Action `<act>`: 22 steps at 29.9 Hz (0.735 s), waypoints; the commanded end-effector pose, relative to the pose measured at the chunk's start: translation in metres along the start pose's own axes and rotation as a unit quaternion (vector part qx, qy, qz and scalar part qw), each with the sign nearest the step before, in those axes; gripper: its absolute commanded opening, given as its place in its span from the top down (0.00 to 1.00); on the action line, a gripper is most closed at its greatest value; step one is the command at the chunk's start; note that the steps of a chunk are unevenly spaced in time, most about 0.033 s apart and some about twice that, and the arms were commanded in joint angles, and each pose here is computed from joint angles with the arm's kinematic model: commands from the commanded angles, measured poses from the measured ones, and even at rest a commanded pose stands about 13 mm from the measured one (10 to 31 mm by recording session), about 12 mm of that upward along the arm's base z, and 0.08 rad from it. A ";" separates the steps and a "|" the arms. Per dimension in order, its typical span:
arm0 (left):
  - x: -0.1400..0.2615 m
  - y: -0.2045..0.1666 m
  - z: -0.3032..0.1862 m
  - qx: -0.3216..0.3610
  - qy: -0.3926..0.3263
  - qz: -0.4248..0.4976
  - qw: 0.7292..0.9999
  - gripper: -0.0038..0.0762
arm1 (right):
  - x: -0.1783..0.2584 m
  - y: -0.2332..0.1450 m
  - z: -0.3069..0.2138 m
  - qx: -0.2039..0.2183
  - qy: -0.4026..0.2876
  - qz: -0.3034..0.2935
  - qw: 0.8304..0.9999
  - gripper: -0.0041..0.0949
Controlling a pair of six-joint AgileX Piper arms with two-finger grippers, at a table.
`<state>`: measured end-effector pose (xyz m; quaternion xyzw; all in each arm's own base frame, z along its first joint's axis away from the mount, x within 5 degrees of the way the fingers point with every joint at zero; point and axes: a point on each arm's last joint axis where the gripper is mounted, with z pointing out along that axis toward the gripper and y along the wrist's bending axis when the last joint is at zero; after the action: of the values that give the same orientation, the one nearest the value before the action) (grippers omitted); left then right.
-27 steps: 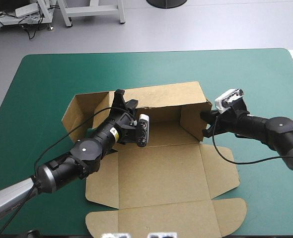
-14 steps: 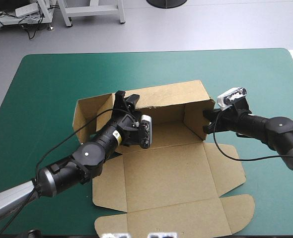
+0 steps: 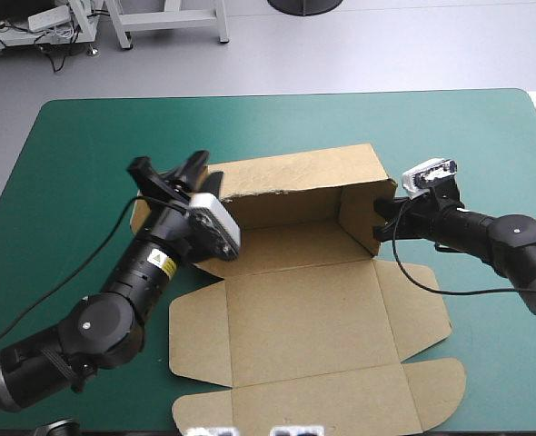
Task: Fold the box
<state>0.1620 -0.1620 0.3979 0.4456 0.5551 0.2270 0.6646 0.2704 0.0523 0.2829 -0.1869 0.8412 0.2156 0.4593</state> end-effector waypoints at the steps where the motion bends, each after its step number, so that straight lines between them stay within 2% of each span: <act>1: 0.003 0.040 -0.004 -0.078 0.030 -0.042 0.996 0.89 | -0.027 0.013 -0.025 -0.005 -0.047 0.011 0.999 0.96; 2: 0.005 0.046 -0.001 -0.081 0.037 -0.054 0.995 0.97 | -0.030 0.016 -0.030 -0.004 -0.046 0.017 0.999 0.96; 10: 0.046 0.100 0.012 -0.115 0.105 -0.220 0.963 0.95 | -0.056 0.037 -0.071 0.000 -0.034 0.034 0.999 0.96; 14: 0.086 0.118 0.012 -0.129 0.151 -0.347 0.917 0.95 | -0.065 0.044 -0.081 -0.019 0.013 0.049 0.999 0.96; 16: 0.105 0.122 0.011 -0.128 0.185 -0.380 0.897 0.95 | -0.069 0.047 -0.085 -0.019 0.026 0.053 0.998 0.96; 20: 0.140 0.120 0.011 -0.091 0.245 -0.464 0.846 0.95 | -0.076 0.045 -0.090 -0.003 0.048 0.060 0.997 0.96; 22: 0.149 0.116 0.011 -0.061 0.259 -0.490 0.830 0.95 | -0.078 0.041 -0.087 0.005 0.068 0.062 0.996 0.96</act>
<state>0.2373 0.0070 0.4072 0.0058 0.8409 0.0742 0.5360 0.2260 0.0497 0.3809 -0.1661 0.8884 0.2198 0.3672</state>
